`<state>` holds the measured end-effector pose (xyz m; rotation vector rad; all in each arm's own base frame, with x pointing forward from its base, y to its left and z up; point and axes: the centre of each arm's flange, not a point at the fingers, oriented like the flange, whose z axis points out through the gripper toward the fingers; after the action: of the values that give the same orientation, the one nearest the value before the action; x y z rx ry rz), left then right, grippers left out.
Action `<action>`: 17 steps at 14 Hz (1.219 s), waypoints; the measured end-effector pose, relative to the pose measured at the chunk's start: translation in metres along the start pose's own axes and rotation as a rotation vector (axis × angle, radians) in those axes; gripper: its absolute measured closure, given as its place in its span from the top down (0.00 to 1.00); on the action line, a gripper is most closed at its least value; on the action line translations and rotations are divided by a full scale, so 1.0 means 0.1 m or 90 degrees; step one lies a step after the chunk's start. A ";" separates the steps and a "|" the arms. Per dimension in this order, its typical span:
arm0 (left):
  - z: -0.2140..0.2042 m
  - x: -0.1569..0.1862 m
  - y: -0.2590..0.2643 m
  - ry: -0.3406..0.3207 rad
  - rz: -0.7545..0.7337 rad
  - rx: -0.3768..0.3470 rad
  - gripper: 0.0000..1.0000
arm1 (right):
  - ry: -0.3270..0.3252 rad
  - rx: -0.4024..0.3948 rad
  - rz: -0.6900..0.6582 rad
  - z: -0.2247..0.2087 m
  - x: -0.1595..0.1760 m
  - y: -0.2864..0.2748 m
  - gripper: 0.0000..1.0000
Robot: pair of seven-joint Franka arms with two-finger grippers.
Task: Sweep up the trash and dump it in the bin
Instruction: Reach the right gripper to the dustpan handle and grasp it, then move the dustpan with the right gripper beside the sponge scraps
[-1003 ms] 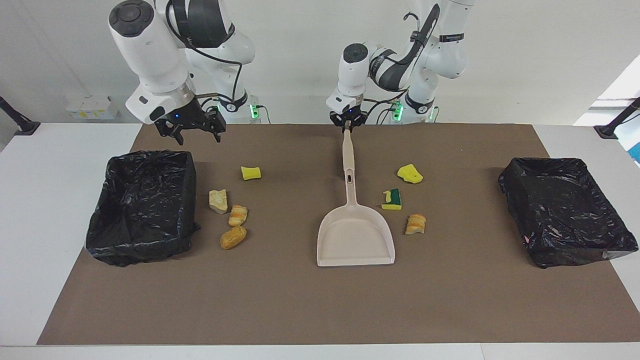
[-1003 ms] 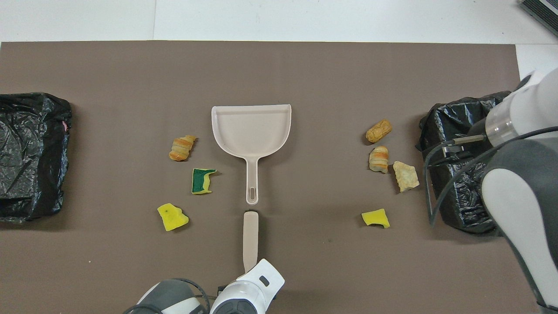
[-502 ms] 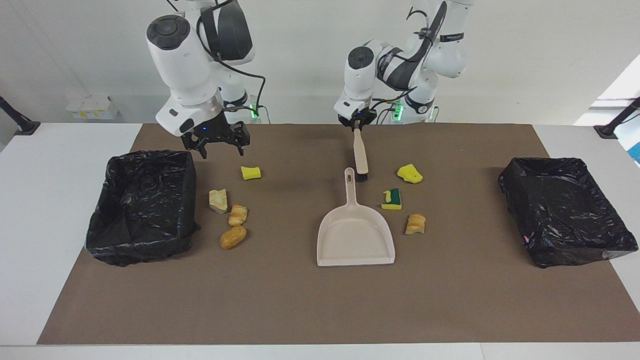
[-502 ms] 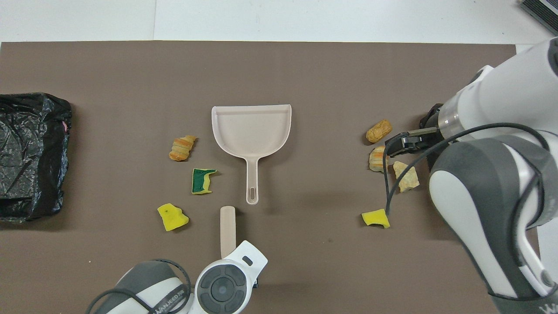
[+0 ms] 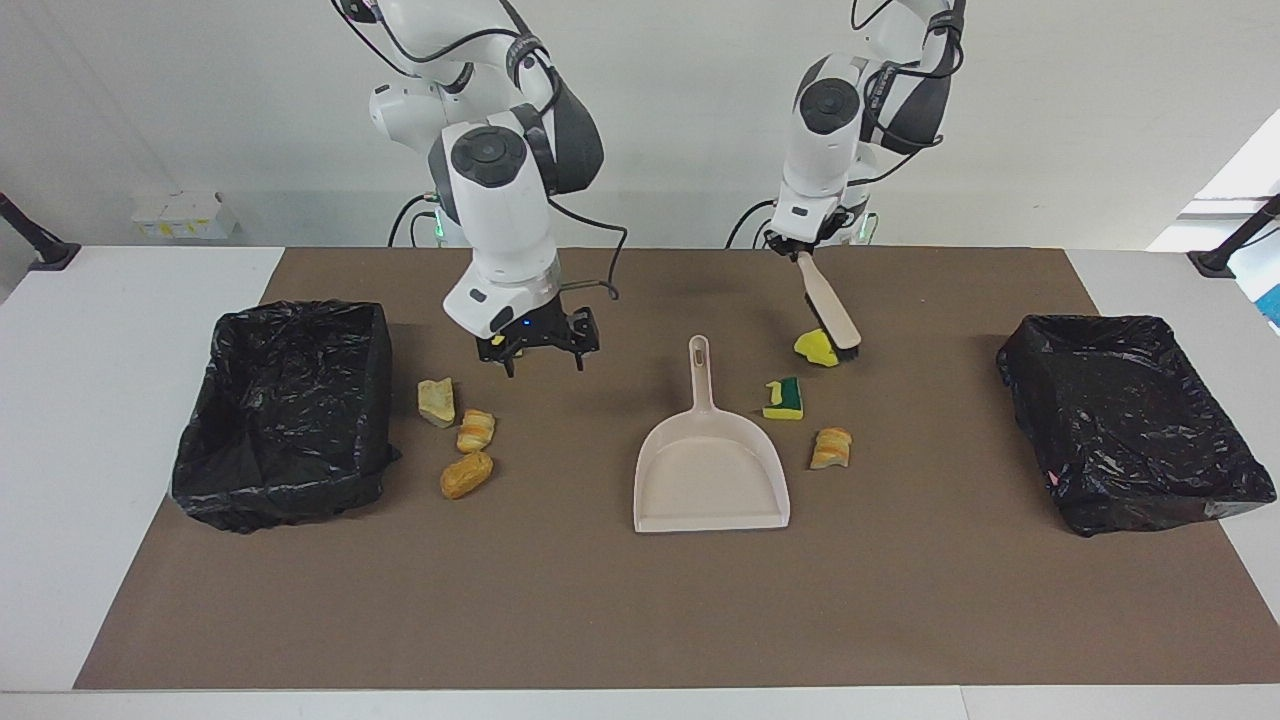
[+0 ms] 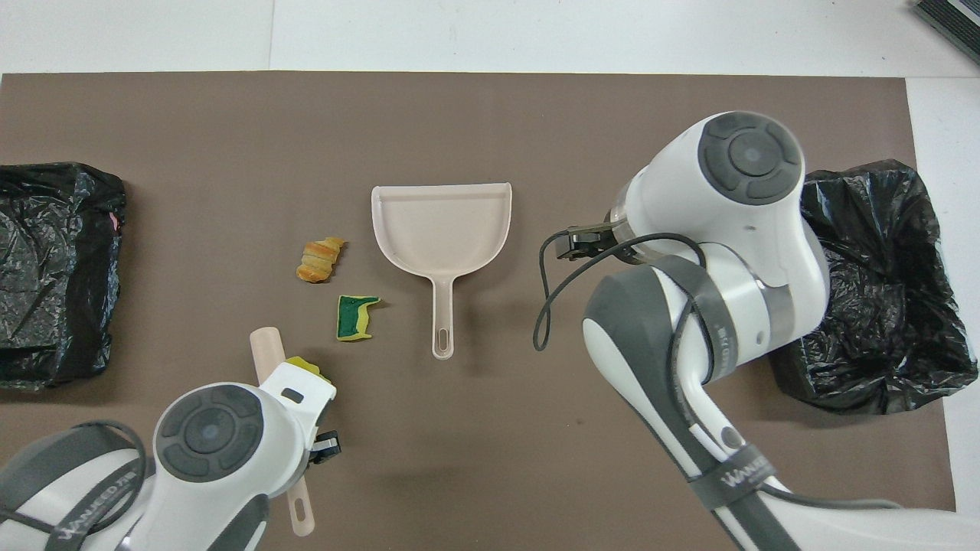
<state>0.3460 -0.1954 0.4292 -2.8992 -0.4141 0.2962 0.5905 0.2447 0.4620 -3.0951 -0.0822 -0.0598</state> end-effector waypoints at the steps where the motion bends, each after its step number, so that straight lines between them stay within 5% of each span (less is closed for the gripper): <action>1: 0.01 0.10 -0.10 -0.004 -0.021 -0.002 0.26 | 0.010 0.005 0.010 0.09 0.00 -0.16 1.00; 8: 0.21 0.46 -0.46 -0.002 -0.092 -0.018 0.26 | 0.017 0.010 0.062 0.85 -0.45 -1.63 1.00; 14: 0.29 0.52 -0.57 -0.012 -0.062 -0.017 0.26 | 0.033 0.005 0.049 0.99 -0.58 -1.96 0.68; 17: 0.29 0.53 -0.58 -0.013 -0.055 -0.017 0.26 | 0.036 -0.005 0.038 1.03 -0.59 -1.97 0.63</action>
<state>0.3744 -0.1207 0.4049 -2.8965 -0.5494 0.3082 0.5245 0.4427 0.3655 -3.0988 0.0135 -0.1464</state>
